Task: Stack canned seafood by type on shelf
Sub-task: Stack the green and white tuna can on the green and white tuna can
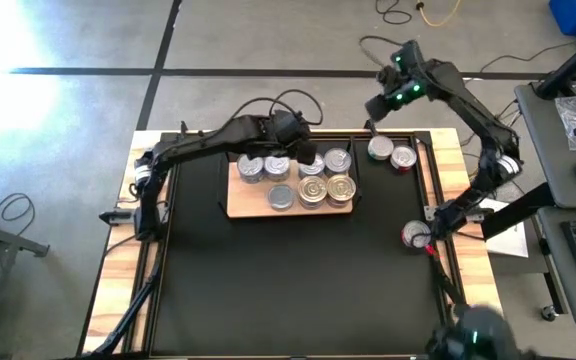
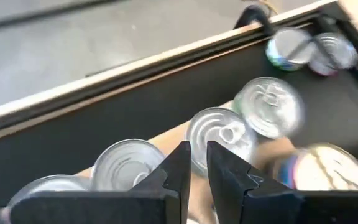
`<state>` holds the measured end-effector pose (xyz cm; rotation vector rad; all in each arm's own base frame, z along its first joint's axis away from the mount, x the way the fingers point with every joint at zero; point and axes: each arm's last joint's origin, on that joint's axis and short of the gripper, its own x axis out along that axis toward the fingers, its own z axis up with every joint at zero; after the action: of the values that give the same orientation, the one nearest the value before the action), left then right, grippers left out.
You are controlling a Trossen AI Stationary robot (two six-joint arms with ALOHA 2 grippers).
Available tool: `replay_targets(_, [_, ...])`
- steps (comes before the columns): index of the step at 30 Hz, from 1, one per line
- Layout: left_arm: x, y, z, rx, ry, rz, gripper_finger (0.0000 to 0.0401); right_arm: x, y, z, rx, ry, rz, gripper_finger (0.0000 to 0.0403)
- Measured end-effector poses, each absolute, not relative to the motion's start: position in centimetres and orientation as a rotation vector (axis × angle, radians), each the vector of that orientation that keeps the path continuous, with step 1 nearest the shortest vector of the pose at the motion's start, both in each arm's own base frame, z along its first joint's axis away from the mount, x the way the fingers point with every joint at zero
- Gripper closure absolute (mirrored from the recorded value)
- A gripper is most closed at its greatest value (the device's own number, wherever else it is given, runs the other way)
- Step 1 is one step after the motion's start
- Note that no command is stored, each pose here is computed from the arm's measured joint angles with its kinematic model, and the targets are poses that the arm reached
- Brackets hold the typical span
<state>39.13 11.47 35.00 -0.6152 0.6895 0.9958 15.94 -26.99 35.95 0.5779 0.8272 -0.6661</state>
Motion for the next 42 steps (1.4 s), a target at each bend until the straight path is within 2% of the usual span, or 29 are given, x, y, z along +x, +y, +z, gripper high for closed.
replay_targets(5, [37.3,7.9,40.0,-0.474,0.692,1.025,0.0365,12.3,-31.5,32.8,1.0,0.62,-0.7,0.039])
replay_targets(10, [34.4,5.5,43.1,-0.416,0.663,1.067,0.0365,12.5,-32.4,30.4,1.092,0.599,-0.747,0.039])
replay_targets(14, [32.2,4.9,43.2,-0.439,0.675,1.124,0.0365,13.2,-31.8,29.1,1.096,0.569,-0.792,0.039])
replay_targets(19, [30.5,4.7,42.5,-0.447,0.68,1.174,0.0365,12.5,-30.8,26.8,1.044,0.684,-0.967,0.039])
replay_targets(26, [28.9,4.6,41.4,-0.459,0.684,1.193,0.0365,12.3,-29.5,22.6,1.266,0.705,-0.971,0.039])
replay_targets(35, [28.0,4.1,40.4,-0.471,0.689,1.198,0.0365,12.1,-30.0,19.3,1.502,0.385,-1.154,0.039])
replay_targets(42, [27.8,2.8,40.7,-0.492,0.694,1.136,0.0365,11.4,-28.8,16.3,1.721,0.353,-1.399,0.039])
